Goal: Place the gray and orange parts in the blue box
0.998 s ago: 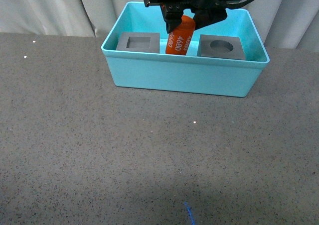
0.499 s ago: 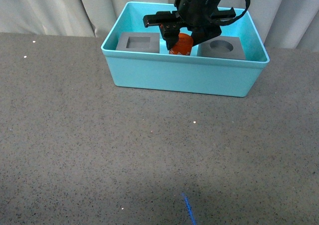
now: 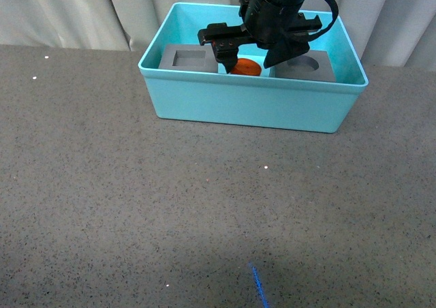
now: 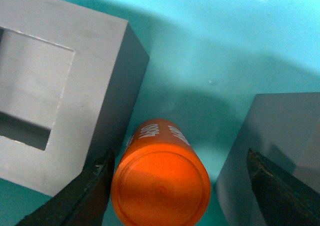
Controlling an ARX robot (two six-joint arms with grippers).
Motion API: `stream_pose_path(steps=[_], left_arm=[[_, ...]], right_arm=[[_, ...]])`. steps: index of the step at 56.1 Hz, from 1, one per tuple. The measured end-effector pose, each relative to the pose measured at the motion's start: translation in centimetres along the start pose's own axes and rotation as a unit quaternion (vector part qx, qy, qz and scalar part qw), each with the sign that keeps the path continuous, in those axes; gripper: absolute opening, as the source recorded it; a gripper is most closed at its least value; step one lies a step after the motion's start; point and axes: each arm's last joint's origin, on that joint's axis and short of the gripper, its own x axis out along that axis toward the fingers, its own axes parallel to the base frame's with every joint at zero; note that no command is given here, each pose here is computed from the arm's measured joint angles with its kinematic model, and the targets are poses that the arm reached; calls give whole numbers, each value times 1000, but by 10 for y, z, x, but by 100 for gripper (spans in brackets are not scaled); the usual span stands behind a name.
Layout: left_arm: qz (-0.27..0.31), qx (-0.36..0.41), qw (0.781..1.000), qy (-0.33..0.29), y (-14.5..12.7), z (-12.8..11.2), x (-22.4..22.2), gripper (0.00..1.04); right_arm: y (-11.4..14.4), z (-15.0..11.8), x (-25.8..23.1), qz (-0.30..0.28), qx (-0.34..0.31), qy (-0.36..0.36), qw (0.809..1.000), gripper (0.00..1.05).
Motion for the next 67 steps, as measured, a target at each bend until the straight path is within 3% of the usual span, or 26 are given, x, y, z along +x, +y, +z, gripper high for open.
stream_pose_path(steps=[9,26,36,48,54,67], left_arm=[[0,0,1000,0,0,0,0,98],[0,0,1000,0,0,0,0,98],[0,0,1000,0,0,0,0,98],[0,0,1000,0,0,0,0,98],[0,0,1000,0,0,0,0,98],[0,0,1000,0,0,0,0,98]], right_arm=[[0,-2,-11,4,6,-14,1000,97],[-10,1,-72,13,39,-96,995,95],[-20,-12,-116,-54,70,-194,977,95],[-43,-74,-167,-126,120,-288,942,95],[-58,-110,-187,-169,122,-312,927,95],[-75,-157,-213,-232,112,-328,909,95]])
